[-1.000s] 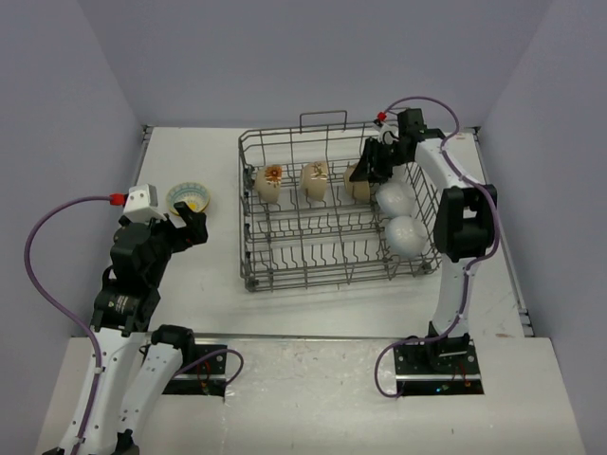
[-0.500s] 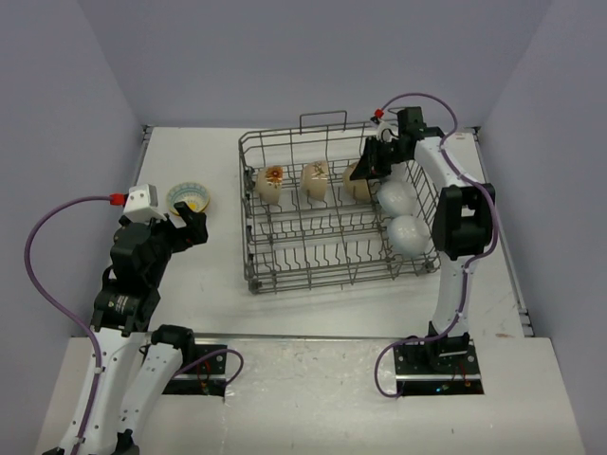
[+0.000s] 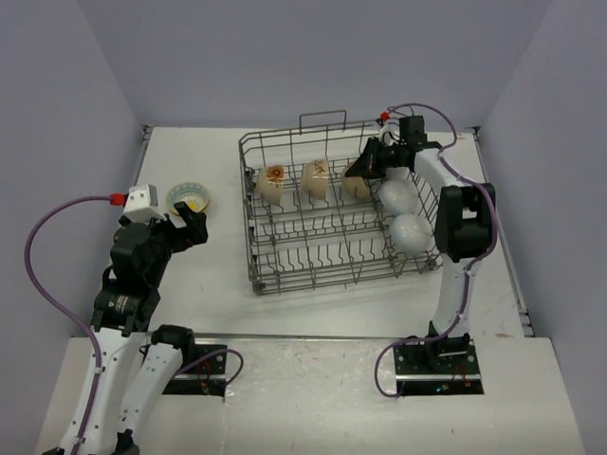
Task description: Unload the bowls from the dish rack
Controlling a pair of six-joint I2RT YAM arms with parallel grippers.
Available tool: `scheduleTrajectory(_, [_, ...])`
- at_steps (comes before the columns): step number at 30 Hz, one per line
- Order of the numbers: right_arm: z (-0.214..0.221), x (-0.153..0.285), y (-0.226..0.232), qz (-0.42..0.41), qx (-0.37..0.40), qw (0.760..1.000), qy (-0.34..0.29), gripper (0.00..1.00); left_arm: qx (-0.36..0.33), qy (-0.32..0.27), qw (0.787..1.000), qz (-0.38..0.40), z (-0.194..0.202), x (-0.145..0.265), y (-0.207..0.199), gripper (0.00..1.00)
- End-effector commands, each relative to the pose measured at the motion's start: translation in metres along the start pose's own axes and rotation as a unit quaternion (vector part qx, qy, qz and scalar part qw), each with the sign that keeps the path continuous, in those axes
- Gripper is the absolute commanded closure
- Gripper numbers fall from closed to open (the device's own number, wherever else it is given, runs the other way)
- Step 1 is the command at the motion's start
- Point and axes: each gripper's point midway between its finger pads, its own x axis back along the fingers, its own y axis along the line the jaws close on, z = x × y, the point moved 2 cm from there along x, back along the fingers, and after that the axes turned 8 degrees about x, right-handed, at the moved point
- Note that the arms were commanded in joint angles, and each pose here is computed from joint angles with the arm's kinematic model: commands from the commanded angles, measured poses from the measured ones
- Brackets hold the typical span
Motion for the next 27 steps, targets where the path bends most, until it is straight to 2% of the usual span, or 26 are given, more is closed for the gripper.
scheduleTrajectory(1, [-0.025,0.071,0.120,-0.244,0.062,0.968,0.006,1.00,-0.014,-0.014,1.000,0.014,-0.006,-0.002,-0.005,0.00])
scheduleTrajectory(11, [-0.037,0.097,0.159,-0.241,0.085,0.966,-0.030,1.00,-0.014,-0.016,1.000,0.014,-0.006,-0.001,-0.004,0.00])
scheduleTrajectory(21, [-0.045,0.107,0.164,-0.207,0.094,0.972,-0.060,1.00,-0.014,-0.018,1.000,0.013,-0.007,-0.001,-0.004,0.00])
scheduleTrajectory(27, [-0.040,0.119,0.187,-0.201,0.130,0.968,-0.074,1.00,-0.015,-0.012,1.000,0.013,-0.005,-0.003,-0.004,0.00])
